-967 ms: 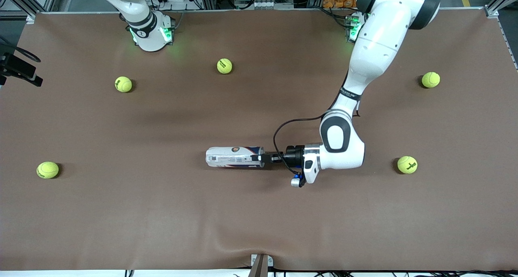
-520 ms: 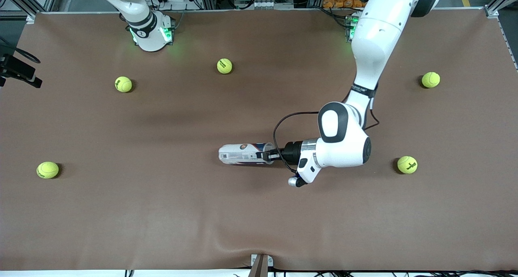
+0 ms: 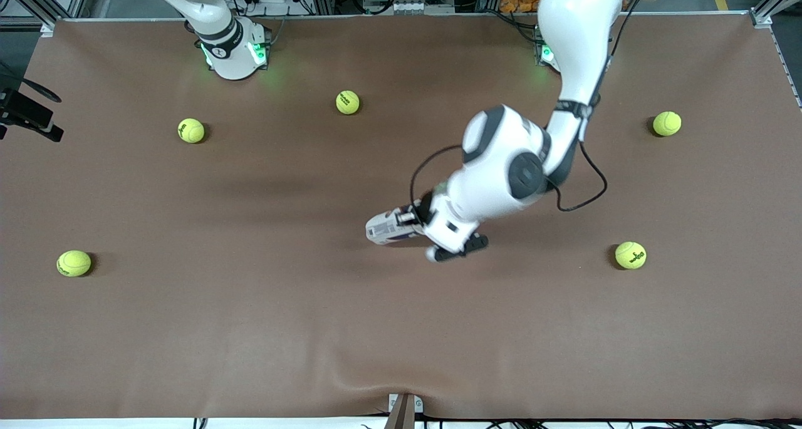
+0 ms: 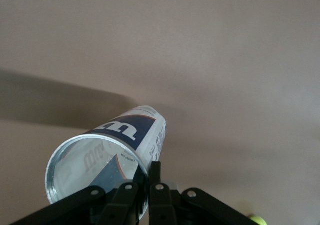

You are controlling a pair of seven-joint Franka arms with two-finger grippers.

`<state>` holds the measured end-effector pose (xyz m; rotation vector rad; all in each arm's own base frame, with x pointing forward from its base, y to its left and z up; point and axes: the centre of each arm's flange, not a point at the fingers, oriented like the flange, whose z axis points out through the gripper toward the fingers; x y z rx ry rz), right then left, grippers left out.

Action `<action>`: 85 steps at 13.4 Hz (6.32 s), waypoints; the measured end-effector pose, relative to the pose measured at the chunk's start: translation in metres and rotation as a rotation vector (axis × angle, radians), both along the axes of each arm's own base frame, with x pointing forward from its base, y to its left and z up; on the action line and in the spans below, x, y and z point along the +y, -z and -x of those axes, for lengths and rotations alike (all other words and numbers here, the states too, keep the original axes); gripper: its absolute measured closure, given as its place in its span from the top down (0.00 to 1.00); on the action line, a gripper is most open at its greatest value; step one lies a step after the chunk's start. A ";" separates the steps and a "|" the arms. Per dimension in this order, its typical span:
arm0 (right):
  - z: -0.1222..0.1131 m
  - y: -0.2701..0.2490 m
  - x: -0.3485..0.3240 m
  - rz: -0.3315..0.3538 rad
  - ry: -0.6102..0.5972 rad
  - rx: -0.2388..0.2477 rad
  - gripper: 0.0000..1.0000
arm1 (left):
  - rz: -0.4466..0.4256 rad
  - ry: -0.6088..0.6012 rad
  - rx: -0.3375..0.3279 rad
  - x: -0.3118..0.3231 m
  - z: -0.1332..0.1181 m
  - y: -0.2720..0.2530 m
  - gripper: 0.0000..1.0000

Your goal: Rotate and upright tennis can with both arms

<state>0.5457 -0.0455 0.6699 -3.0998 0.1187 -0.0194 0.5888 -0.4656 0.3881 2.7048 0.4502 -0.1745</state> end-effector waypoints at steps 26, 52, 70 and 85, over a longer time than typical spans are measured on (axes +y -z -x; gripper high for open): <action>0.009 0.002 0.000 0.004 -0.001 0.064 1.00 | -0.455 -0.005 -0.059 -0.094 0.118 0.027 0.09; 0.009 0.000 -0.001 0.006 -0.001 0.062 1.00 | -0.384 -0.089 -0.135 0.128 -0.032 -0.111 1.00; 0.010 0.000 -0.001 0.007 0.000 0.061 1.00 | -0.421 0.142 -0.058 0.339 0.009 -0.234 1.00; 0.010 0.000 -0.001 0.007 0.001 0.061 1.00 | -0.443 0.277 -0.113 0.458 0.036 -0.235 1.00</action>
